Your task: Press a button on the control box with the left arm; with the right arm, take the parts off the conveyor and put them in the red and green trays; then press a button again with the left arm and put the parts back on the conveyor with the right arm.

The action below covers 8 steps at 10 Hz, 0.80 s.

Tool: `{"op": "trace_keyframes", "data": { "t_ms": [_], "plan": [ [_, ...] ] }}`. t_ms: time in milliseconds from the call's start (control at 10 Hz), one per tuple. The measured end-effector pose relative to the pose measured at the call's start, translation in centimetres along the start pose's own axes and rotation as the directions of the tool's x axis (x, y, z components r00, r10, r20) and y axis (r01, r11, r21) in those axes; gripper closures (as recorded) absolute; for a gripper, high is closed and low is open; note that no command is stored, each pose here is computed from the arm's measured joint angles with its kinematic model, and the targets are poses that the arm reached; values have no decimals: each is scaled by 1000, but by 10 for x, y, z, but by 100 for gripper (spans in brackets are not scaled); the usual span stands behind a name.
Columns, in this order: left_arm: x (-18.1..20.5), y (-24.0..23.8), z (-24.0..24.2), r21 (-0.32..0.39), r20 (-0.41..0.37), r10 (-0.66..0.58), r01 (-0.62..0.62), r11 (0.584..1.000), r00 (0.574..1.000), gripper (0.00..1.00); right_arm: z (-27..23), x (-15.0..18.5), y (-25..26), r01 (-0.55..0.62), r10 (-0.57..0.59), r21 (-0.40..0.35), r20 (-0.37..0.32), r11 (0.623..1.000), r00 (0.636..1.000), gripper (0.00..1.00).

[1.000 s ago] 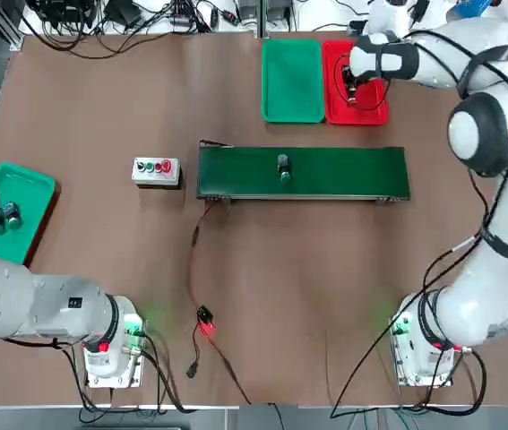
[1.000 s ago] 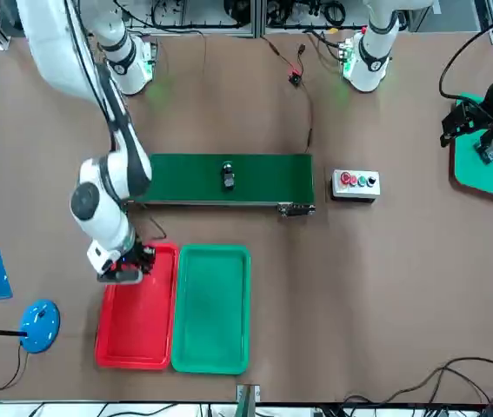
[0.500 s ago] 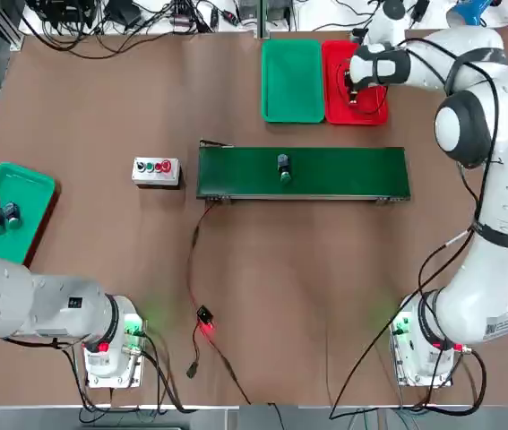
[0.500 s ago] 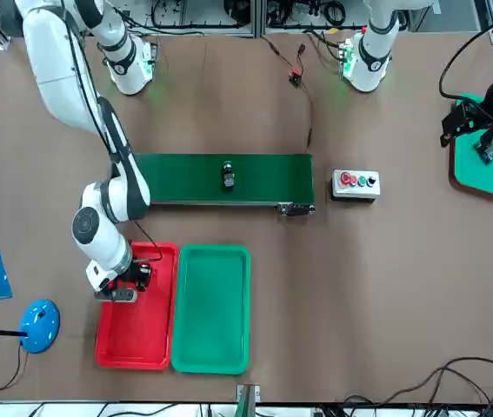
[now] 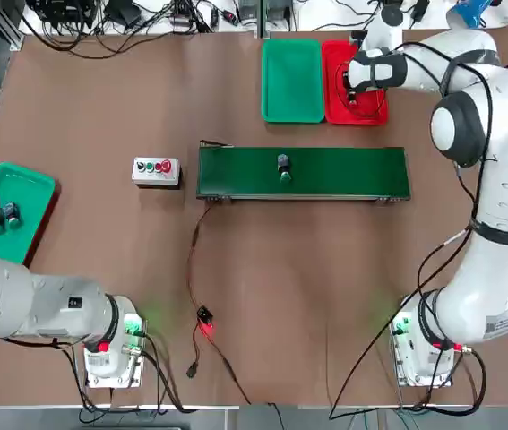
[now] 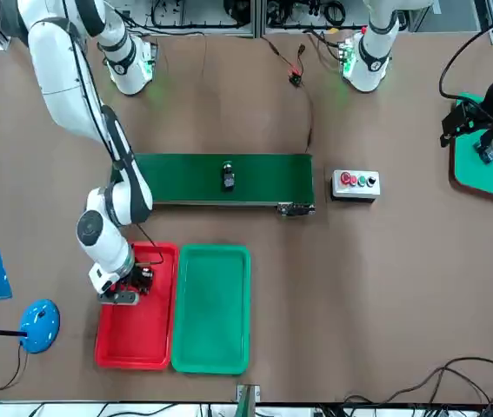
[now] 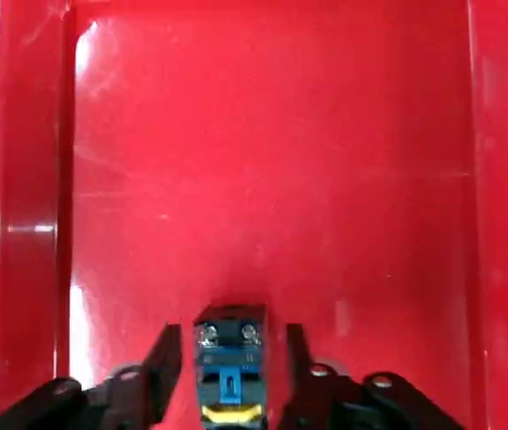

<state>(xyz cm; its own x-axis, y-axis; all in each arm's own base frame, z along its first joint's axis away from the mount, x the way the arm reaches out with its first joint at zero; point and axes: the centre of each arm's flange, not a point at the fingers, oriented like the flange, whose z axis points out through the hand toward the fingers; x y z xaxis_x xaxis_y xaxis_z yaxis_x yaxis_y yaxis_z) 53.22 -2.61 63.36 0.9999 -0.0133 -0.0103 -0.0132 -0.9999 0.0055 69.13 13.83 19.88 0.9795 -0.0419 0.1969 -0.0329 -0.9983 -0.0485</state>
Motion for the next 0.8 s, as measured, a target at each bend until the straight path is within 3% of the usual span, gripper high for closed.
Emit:
{"op": "trace_keyframes", "data": {
  "t_ms": [200,500,800],
  "plan": [
    [0,0,0,0,0,0,0,1000,1000,0,-16,12,-7,6,-6,-5,47,1000,999,11],
    [0,0,0,0,0,0,0,1000,1000,0,-80,17,-56,66,-66,8,135,998,989,1],
    [0,0,0,0,0,0,0,1000,1000,0,-151,-15,-133,165,-169,37,196,986,966,1]
  ]
}}
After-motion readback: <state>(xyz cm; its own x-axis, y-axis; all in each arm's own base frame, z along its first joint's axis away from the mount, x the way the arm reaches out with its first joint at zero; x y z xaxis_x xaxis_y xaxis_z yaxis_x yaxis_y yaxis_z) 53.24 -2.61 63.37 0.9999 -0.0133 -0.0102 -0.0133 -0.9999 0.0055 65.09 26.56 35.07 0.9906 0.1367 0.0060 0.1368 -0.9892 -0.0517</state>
